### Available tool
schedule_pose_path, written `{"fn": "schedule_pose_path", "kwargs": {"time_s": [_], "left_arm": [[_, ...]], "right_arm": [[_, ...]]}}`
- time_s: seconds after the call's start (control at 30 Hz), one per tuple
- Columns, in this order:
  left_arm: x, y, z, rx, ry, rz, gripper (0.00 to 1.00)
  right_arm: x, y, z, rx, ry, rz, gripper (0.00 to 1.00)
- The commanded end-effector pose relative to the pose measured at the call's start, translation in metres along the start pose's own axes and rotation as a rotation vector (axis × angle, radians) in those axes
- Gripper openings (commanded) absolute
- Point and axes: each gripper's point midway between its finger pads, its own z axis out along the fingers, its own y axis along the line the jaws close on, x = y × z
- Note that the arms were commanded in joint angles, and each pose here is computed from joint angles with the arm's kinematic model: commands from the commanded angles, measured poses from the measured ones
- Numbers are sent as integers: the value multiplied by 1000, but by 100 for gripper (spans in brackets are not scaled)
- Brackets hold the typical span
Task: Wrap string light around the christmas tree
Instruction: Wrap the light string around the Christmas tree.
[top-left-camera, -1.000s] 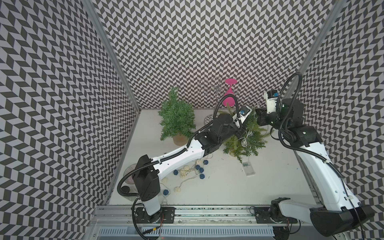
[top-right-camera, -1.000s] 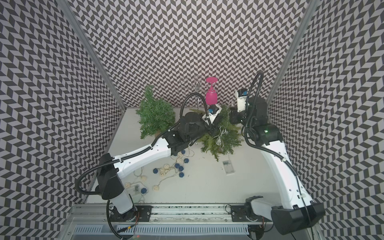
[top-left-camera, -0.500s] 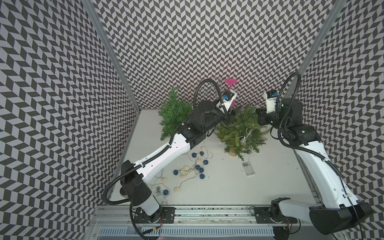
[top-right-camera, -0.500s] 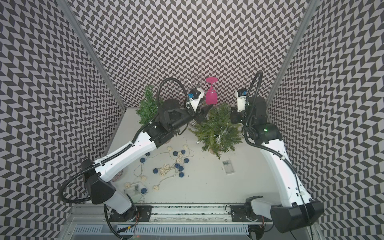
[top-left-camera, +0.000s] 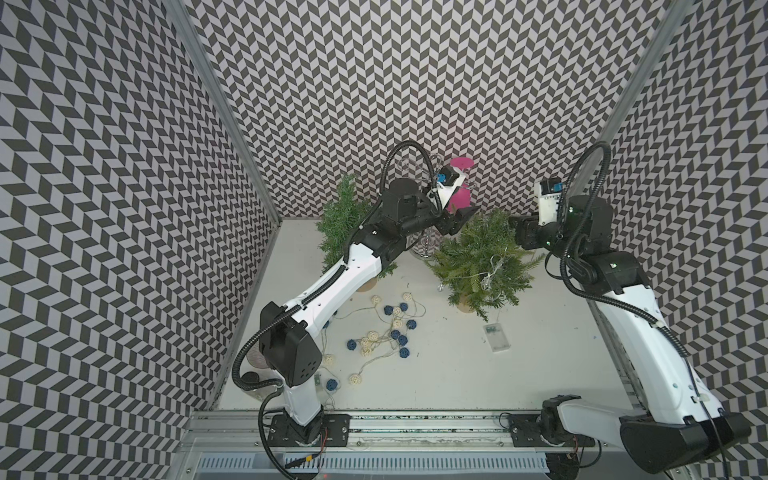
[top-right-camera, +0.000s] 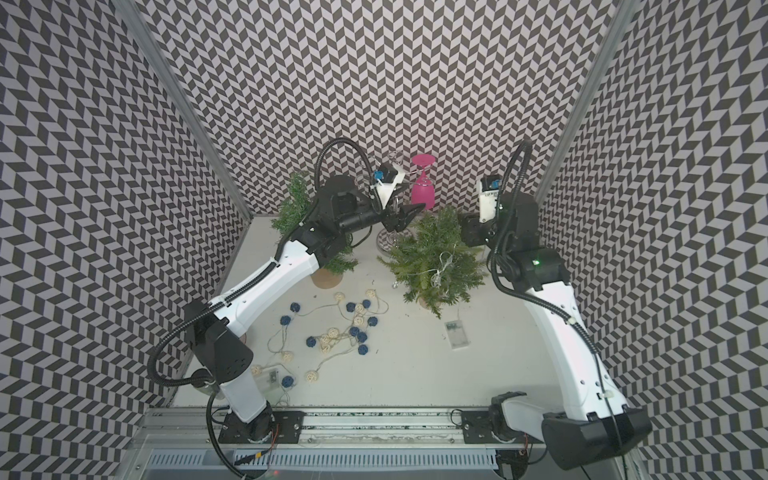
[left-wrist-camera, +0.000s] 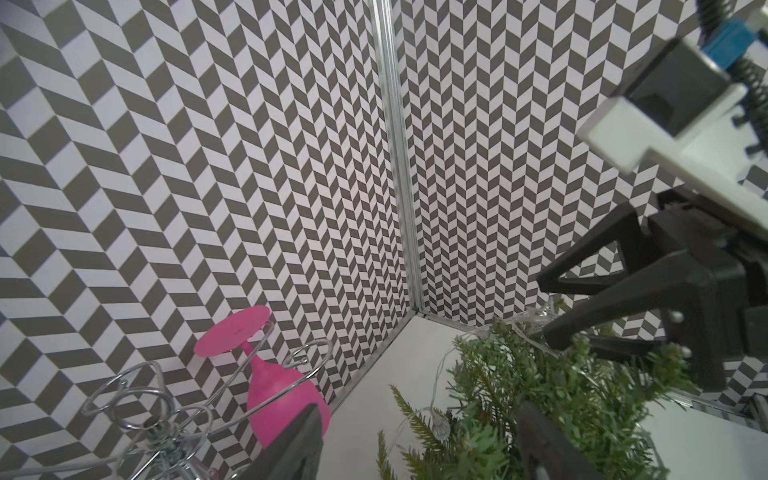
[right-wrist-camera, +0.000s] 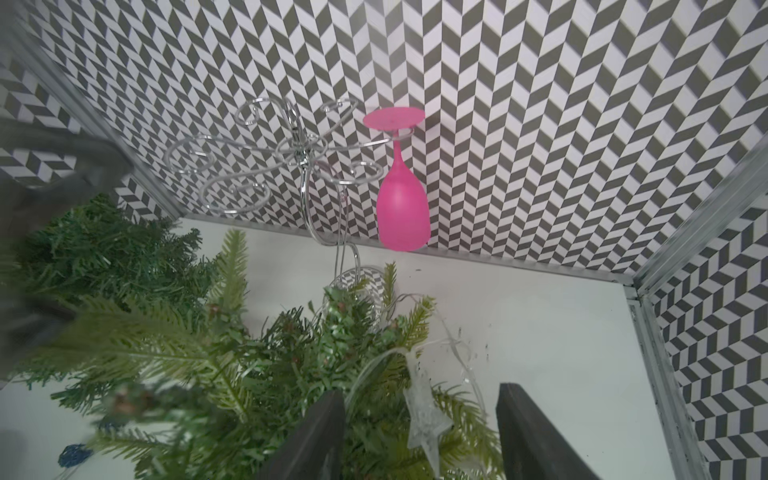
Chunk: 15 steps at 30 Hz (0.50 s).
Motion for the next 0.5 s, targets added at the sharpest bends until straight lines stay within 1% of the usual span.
{"fn": "schedule_pose_path", "kwargs": {"time_s": [0.0, 0.1, 0.17, 0.27, 0.33, 0.4, 0.47], "left_arm": [[-27, -3, -6, -20, -39, 31, 75], [-19, 1, -2, -42, -23, 23, 74], [-13, 1, 2, -40, -11, 9, 74], [-5, 3, 3, -69, 8, -10, 72], [-5, 1, 1, -103, 8, 5, 71], [-9, -2, -3, -140, -2, 24, 69], [-11, -7, -4, -150, -5, 40, 69]], "right_arm": [[-36, 2, -24, -7, -101, 20, 64], [-50, -2, -35, 16, -132, 29, 70], [-50, -2, -34, 17, -120, 37, 71], [-57, -6, -29, 24, -133, 117, 75], [-67, -4, -27, -44, -145, 194, 78], [-68, -2, -18, -75, -96, 242, 79], [-58, -5, -5, -60, -9, 259, 78]]}}
